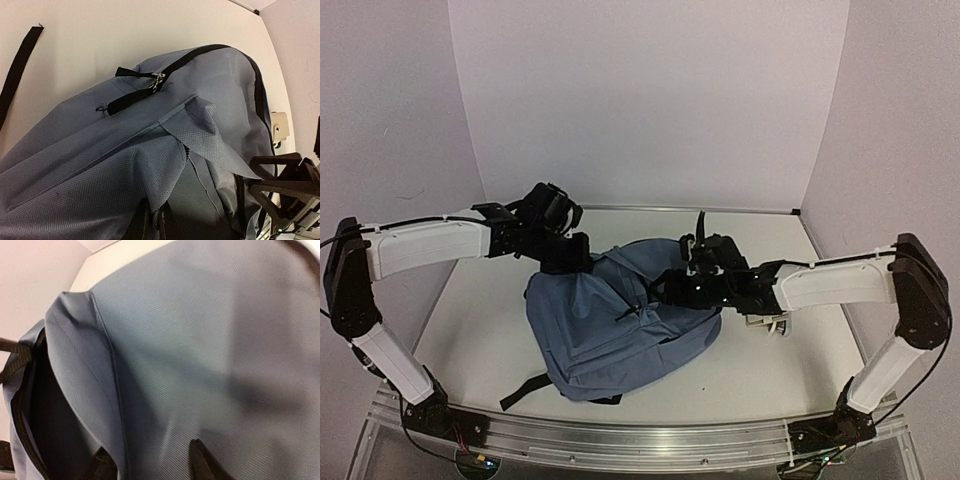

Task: Pack the student bag
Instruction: Pick up the personal item from the center of the board.

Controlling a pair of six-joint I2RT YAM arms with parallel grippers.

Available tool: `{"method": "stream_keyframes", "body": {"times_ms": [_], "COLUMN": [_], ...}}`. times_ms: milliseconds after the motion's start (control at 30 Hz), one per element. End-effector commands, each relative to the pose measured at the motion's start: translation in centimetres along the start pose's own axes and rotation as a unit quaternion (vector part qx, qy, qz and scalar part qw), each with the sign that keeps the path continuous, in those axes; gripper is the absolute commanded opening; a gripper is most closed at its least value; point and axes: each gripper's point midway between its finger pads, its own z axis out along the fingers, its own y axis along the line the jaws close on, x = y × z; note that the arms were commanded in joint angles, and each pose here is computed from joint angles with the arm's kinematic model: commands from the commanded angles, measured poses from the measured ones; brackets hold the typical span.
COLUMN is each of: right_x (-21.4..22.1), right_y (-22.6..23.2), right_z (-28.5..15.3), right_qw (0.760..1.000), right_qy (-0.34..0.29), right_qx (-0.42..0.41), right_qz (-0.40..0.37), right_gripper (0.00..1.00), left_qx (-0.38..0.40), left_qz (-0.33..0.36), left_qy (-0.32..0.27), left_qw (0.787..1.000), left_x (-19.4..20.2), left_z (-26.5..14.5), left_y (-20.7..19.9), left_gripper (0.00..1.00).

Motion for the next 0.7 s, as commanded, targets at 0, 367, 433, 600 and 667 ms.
{"method": "stream_keyframes", "body": {"times_ms": [0, 367, 433, 600, 667], "right_x": [-3.9, -3.7, -3.4, -2.4, -1.8], "right_y": [-3.8, -20.9, -22.8, -24.8, -25.7], "right_z": [-4.9, -10.7, -11.7, -12.7, -12.9], "right_qw": [0.997, 0.969, 0.961, 0.949, 0.944], "right_qy": [-0.04, -0.05, -0.059, -0.066, -0.064], "right_qx": [0.072, 0.198, 0.216, 0.251, 0.268], "right_qz": [-0.005, 0.139, 0.163, 0.178, 0.182], "right_gripper": [0.68, 0.9, 0.9, 0.9, 0.89], "left_qx": [0.065, 0.086, 0.085, 0.085, 0.088], "left_qz": [0.02, 0.022, 0.023, 0.024, 0.026], "left_qy": [-0.05, -0.042, -0.04, -0.043, -0.042], "left_qw": [0.996, 0.995, 0.995, 0.995, 0.995], "left_x": [-2.8, -2.7, -2.6, -2.7, -2.8], "left_z": [-2.8, -2.2, -2.2, -2.4, -2.4], "left_y": [-2.6, -2.6, -2.5, -2.3, -2.4], "left_gripper": [0.0, 0.0, 0.0, 0.0, 0.0]}}
